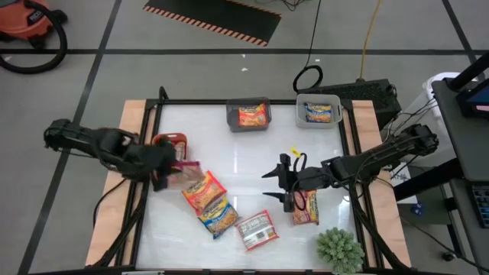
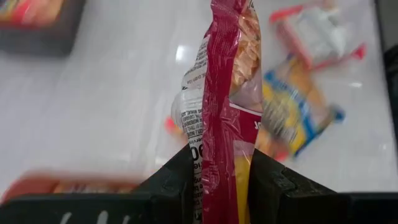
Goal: Sort Maruchan noodles
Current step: Put the left red noodle pack into the orange bin
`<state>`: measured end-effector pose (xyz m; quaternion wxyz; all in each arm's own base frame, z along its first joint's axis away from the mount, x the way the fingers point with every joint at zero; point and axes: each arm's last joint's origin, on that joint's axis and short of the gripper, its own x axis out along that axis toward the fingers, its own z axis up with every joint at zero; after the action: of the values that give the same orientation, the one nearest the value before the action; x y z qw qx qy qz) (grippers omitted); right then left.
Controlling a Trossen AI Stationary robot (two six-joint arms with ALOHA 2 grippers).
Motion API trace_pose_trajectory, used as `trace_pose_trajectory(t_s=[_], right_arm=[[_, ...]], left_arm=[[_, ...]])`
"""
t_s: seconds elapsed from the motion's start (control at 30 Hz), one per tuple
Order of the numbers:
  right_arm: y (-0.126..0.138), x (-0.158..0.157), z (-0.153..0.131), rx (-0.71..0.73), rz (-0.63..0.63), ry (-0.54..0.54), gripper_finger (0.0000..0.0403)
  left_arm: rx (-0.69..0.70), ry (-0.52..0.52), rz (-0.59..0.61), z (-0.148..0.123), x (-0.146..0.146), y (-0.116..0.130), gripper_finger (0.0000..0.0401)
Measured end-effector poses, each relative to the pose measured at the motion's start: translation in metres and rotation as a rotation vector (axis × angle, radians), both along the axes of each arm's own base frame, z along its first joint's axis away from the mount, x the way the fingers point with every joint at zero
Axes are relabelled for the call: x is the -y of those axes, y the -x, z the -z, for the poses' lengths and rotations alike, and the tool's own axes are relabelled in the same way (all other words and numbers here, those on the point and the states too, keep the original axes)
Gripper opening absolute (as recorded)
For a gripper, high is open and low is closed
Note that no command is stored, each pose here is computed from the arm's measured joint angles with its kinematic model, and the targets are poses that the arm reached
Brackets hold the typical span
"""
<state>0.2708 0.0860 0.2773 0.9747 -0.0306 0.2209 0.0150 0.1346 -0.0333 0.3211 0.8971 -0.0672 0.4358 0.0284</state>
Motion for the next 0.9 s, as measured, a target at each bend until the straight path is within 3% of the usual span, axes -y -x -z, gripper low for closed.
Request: trace_pose_trajectory(t_s=[0.17, 0.33, 0.63, 0.9], right_arm=[[0.000, 0.000, 0.001, -0.009, -0.016, 0.033, 0.0247], [0.000, 0.000, 0.001, -0.009, -0.028, 0.055, 0.0247], [0.001, 0.000, 0.003, -0.030, -0.033, 0.071, 0.0247], [0.002, 0.001, 0.005, -0.047, -0.022, 0.053, 0.0247]], left_arm=[[-0.039, 0.026, -0.055, -0.004, -0.019, 0.040, 0.0108], [0.019, 0.006, -0.067, -0.008, -0.029, 0.062, 0.0108], [-0.065, -0.049, -0.024, -0.002, -0.034, 0.060, 0.0108], [-0.247, 0.020, -0.012, 0.037, -0.036, 0.051, 0.0108]])
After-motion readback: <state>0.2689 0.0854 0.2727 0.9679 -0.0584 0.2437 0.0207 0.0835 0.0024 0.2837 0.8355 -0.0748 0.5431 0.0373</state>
